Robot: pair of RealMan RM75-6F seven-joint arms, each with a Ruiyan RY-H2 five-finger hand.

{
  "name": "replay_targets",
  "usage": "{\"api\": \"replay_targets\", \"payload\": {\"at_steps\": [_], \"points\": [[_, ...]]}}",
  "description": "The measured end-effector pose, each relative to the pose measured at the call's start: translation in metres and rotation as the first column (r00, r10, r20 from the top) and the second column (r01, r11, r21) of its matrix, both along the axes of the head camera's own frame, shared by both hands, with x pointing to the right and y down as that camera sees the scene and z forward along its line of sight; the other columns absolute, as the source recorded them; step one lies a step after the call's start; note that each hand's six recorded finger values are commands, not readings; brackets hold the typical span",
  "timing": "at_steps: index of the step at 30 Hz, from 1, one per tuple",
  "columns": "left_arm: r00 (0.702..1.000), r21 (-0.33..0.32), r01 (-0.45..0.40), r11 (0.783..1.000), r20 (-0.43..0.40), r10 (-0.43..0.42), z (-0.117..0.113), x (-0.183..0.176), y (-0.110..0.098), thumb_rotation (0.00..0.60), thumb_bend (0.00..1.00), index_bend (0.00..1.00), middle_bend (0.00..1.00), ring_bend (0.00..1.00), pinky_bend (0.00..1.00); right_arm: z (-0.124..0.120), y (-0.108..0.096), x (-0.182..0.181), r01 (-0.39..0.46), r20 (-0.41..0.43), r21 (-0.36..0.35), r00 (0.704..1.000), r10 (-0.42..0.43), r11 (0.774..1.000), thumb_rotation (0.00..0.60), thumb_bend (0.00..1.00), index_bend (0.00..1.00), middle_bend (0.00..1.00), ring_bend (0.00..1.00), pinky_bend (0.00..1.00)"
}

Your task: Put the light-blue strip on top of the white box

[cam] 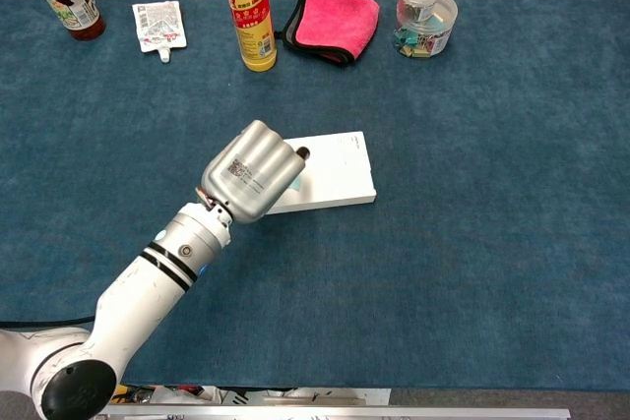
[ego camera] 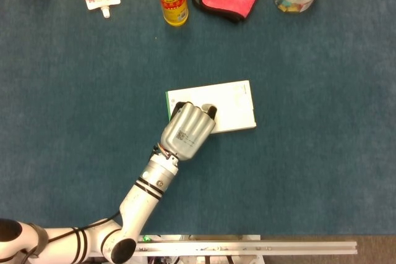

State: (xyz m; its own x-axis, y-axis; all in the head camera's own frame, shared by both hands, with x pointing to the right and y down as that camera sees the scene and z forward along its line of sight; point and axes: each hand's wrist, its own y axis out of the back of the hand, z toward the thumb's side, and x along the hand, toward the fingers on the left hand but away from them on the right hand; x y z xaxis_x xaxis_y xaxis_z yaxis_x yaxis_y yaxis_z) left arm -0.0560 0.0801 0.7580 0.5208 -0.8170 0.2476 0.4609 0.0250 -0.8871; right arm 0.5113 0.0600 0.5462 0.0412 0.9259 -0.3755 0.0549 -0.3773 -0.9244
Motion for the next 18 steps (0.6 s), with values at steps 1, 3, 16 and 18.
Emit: {"api": "replay_targets", "payload": {"at_steps": [1,3,16,18], "points": [[1.0,0.002,0.002,1.0,-0.001,-0.002,-0.001,0.0,-0.001,0.6,0.38,0.38,0.88,0.94,1.0,0.0,0.0,0.0,-0.001,0.0,0.002,1.0,0.001,1.0,0.6,0.26,0.47,0.62,0.62,0.72],[1.0,0.0,0.003,1.0,-0.004,-0.003,-0.002,0.001,-0.001,0.6,0.38,0.38,0.88,0.94,1.0,-0.001,0.0,0.001,-0.003,0.001,0.004,1.0,0.003,1.0,0.6,0.26,0.47,0.62,0.62,0.72],[1.0,-0.031,0.0,1.0,0.014,0.001,-0.005,0.001,0.009,0.6,0.34,0.37,0.87,0.94,1.0,-0.002,0.001,0.003,-0.006,0.005,0.008,1.0,0.006,1.0,0.6,0.26,0.47,0.62,0.62,0.72],[1.0,-0.033,0.007,0.999,0.004,-0.006,-0.008,0.0,0.008,0.6,0.34,0.37,0.87,0.94,1.0,-0.002,0.001,0.003,-0.005,0.004,0.009,1.0,0.005,1.0,0.6,0.26,0.47,0.62,0.62,0.72]]}}
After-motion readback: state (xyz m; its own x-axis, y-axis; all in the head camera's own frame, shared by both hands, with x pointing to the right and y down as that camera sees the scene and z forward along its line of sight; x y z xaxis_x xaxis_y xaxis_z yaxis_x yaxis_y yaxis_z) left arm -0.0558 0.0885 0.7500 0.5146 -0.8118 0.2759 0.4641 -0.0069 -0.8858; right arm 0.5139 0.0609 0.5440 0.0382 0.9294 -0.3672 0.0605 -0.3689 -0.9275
